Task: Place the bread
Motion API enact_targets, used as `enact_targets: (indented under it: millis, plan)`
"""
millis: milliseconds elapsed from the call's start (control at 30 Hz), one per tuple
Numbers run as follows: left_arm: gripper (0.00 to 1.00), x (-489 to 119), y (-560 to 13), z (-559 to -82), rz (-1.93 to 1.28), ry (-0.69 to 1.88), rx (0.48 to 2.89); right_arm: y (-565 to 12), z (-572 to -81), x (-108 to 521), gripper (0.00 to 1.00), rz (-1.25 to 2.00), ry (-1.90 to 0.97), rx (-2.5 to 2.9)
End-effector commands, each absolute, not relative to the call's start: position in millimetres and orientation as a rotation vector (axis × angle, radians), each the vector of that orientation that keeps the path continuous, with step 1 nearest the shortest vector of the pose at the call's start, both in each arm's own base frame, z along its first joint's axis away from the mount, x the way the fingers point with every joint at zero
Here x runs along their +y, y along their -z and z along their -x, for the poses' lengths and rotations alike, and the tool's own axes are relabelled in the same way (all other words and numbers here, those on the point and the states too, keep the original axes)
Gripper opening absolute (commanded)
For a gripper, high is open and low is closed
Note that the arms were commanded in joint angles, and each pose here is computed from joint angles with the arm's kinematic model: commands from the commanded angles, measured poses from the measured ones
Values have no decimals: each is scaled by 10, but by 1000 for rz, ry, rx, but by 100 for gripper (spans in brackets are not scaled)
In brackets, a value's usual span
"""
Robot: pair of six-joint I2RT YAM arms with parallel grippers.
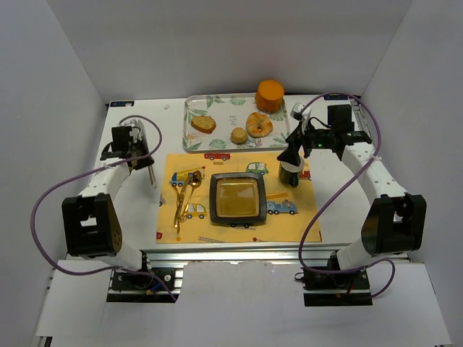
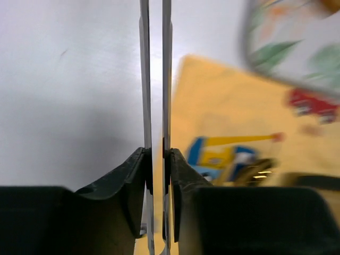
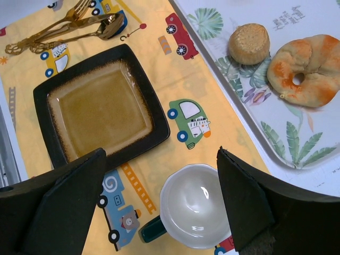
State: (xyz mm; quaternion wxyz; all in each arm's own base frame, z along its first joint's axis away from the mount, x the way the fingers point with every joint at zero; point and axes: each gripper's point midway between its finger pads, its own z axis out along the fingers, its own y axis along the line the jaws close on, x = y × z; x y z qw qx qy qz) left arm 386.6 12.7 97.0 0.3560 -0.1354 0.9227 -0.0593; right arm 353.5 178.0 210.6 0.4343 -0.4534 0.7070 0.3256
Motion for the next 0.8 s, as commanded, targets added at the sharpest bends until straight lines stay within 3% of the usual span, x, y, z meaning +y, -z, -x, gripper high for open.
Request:
enact_targets:
  millis: [0,367,767]
  plan:
    - [34,-461,-1684,-4137,455,533,2174,-2254,-3510,1809,88,1117,-830,1701]
    - [46,-1084,-2031,-4452,577,881,2127,-2248,-3544,1802,88,1109,-843,1682]
    - [46,-1412,-1768,-4659,693,840,2267,-2201,-3536,1713,88,1062,-849,1686]
